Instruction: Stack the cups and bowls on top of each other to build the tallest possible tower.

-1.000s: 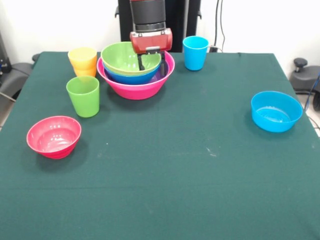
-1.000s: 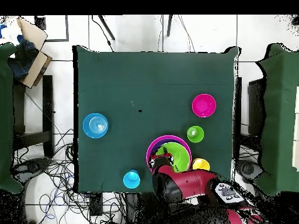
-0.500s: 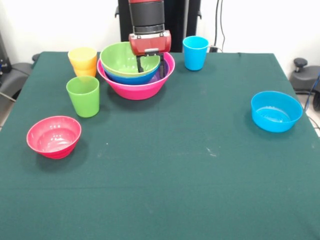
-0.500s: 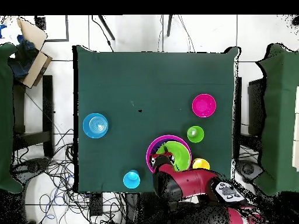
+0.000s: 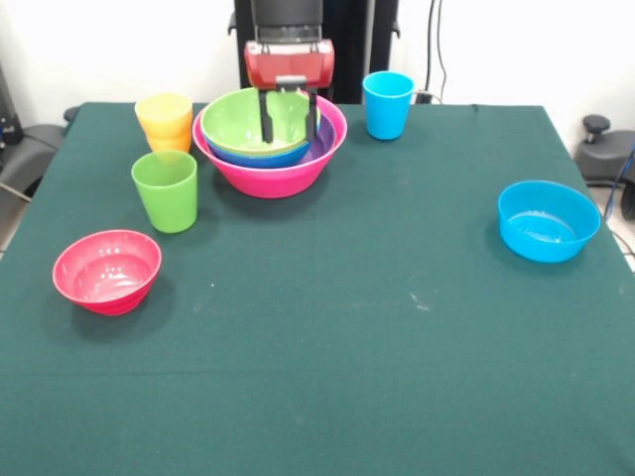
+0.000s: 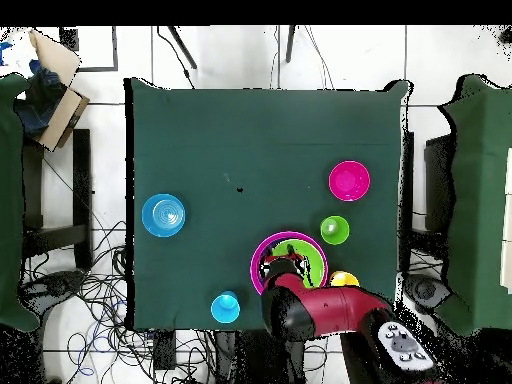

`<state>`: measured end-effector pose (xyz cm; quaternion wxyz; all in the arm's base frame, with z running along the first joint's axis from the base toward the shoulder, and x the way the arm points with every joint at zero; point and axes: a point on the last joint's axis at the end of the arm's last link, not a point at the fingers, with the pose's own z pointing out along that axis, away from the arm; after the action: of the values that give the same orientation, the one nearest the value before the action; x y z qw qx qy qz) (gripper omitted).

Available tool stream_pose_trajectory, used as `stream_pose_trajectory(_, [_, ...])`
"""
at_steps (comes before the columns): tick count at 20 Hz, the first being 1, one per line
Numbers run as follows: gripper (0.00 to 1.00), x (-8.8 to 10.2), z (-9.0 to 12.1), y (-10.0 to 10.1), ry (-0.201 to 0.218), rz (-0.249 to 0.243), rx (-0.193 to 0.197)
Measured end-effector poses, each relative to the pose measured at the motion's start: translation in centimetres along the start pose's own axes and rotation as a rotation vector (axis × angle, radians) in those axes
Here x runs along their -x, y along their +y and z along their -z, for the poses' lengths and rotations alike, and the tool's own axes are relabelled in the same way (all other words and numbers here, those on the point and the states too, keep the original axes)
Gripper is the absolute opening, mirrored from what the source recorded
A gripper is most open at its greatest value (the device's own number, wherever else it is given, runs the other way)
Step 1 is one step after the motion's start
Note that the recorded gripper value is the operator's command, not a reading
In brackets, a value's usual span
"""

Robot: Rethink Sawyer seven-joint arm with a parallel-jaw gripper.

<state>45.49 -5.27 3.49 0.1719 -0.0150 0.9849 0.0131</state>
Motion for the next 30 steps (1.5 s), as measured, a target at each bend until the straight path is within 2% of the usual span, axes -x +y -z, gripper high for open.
stream_pose_trajectory(2, [1.00, 1.2, 1.2, -0.3, 0.012, -0.023, -0.013])
stream_pose_trajectory(3, [1.00, 2.3, 2.5, -0.7, 0.023, -0.048, -0.027])
stream_pose_trajectory(6, [1.00, 3.7, 4.0, -1.4, 0.040, -0.080, -0.042])
stream_pose_trajectory(7, [1.00, 5.2, 5.4, -1.9, 0.056, -0.110, -0.056])
stream_pose_trajectory(10, [1.00, 6.5, 6.7, -2.1, 0.076, -0.136, -0.067])
stream_pose_trajectory(11, [1.00, 7.6, 7.6, -2.1, 0.095, -0.149, -0.074])
stream_pose_trajectory(14, [1.00, 9.1, 8.7, -1.8, 0.128, -0.161, -0.081])
stream_pose_trajectory(16, [1.00, 10.1, 9.0, -1.6, 0.145, -0.160, -0.084])
stream_pose_trajectory(17, [1.00, 11.2, 9.1, -1.2, 0.161, -0.150, -0.086])
stream_pose_trajectory(20, [1.00, 12.7, 9.0, -0.7, 0.174, -0.134, -0.088])
stream_pose_trajectory(21, [1.00, 14.2, 8.9, -0.2, 0.176, -0.118, -0.091])
stream_pose_trajectory(23, [1.00, 14.9, 8.9, 0.0, 0.175, -0.112, -0.093])
stream_pose_trajectory(25, [1.00, 16.5, 8.7, 0.5, 0.171, -0.098, -0.095])
stream_pose_trajectory(26, [1.00, 17.7, 8.6, 1.0, 0.165, -0.086, -0.096])
stream_pose_trajectory(30, [1.00, 20.3, 8.4, 2.8, 0.154, -0.052, -0.097])
